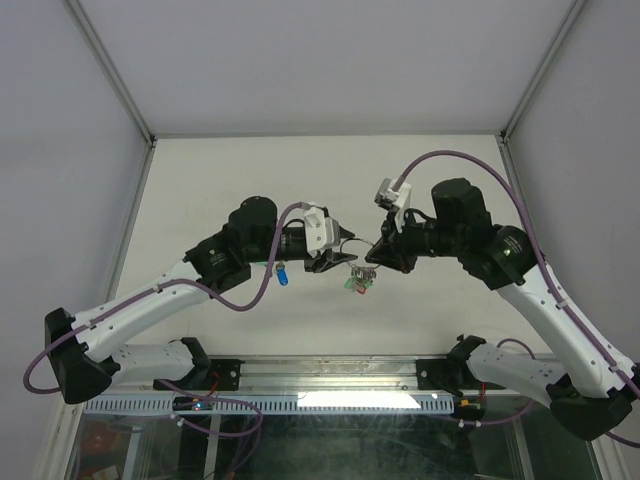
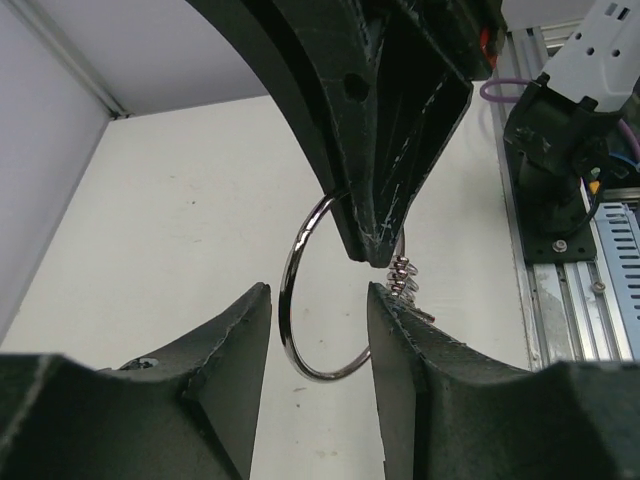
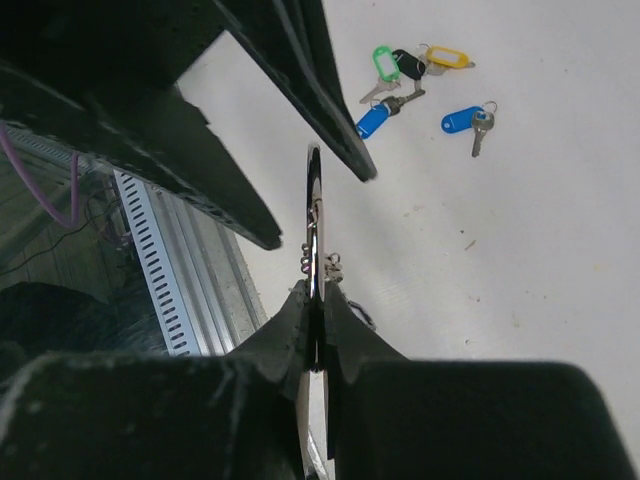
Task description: Put the keys on the keyring
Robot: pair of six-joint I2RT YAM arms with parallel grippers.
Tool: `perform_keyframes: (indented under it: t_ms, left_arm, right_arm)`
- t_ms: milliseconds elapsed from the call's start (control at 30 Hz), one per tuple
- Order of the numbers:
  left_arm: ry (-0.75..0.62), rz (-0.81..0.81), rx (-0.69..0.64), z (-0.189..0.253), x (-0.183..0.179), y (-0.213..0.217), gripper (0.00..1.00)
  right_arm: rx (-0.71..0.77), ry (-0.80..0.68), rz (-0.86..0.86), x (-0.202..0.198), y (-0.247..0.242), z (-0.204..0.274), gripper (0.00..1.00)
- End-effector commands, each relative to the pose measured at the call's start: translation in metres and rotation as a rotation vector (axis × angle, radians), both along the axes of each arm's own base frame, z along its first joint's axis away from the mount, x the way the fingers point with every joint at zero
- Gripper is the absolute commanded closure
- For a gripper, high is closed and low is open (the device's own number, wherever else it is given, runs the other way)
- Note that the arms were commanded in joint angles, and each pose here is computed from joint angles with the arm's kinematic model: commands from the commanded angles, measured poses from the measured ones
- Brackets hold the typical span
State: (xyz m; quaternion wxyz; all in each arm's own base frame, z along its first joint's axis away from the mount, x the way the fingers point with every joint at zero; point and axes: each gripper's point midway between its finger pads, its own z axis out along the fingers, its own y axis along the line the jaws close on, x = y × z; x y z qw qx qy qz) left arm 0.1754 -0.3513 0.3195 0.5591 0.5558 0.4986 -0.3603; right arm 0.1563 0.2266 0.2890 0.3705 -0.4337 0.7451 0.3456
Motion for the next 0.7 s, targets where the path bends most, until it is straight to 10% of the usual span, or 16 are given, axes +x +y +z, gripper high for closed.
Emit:
perform_keyframes:
  t_ms: [0, 367, 667]
  left_arm:
    - [-0.058, -0.063, -0.009, 0.02, -0.005, -0.004, 0.6]
    - [-0.088, -0.067, 0.025, 0.017, -0.001, -0.005, 1.0]
    - [-0.078, 0.107, -0.024, 0.026, 0.024, 0.002, 1.0]
  right_arm:
    - [0.094, -0.167, 0.095, -0.004, 0.015, 0.046, 1.0]
    - [0.058, -0.204, 0.104, -0.007, 0.014, 0.045, 0.99]
    - [0.108, -0.343, -0.182, 0.026, -0.012, 0.063, 0.58]
